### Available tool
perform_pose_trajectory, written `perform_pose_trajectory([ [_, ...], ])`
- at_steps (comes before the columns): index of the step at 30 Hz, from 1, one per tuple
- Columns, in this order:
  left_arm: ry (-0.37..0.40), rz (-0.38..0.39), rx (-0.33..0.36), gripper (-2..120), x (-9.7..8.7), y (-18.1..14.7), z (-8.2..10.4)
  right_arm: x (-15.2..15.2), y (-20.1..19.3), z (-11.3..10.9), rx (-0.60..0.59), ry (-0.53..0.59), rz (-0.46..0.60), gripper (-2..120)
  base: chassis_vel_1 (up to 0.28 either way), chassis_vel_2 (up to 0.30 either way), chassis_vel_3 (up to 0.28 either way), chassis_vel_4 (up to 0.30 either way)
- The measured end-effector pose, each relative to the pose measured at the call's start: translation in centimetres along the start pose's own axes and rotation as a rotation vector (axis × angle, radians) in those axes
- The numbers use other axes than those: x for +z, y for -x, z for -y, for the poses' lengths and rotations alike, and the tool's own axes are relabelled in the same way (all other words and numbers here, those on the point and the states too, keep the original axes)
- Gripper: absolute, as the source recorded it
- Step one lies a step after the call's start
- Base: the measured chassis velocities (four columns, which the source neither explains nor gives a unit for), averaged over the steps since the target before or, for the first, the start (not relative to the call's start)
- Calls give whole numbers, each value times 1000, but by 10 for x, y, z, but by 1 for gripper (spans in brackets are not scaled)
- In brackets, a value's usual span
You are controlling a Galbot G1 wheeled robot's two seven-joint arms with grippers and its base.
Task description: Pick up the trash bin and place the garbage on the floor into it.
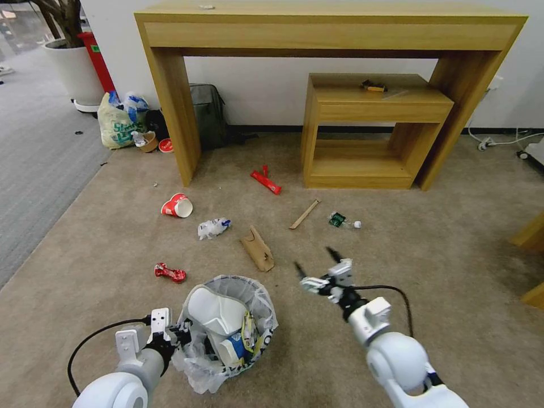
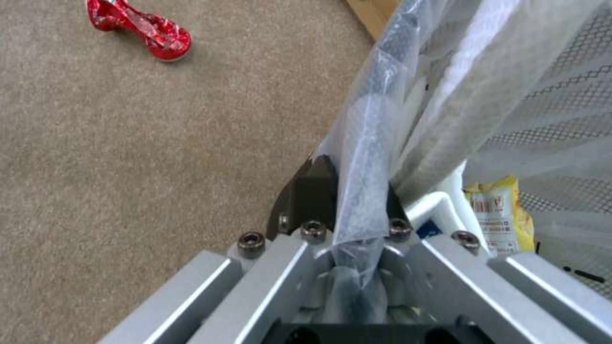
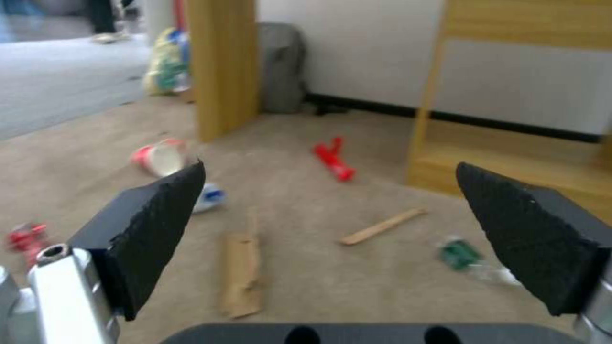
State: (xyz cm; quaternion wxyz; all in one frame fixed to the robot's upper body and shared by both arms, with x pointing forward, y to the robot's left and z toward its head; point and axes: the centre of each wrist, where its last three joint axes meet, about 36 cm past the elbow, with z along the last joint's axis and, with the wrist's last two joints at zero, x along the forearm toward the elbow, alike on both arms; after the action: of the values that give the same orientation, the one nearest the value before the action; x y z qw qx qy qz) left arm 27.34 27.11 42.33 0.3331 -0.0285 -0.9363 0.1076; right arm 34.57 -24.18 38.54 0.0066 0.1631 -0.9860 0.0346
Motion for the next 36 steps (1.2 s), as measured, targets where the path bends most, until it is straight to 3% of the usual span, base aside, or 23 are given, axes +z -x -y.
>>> perform_pose_trajectory([
  [10,-1,0,2,0,1,0,1,-12,-27,19,109,-20,48,100,0,0,0,0],
  [21,1,1,1,0,1,0,0,-13,-20,8,93,-23,72,100,9,7,-6,-12],
  [36,0,1,-6,0,1,0,-4,-11,-18,-5,65,-27,67,100,157,147,-142,-152],
])
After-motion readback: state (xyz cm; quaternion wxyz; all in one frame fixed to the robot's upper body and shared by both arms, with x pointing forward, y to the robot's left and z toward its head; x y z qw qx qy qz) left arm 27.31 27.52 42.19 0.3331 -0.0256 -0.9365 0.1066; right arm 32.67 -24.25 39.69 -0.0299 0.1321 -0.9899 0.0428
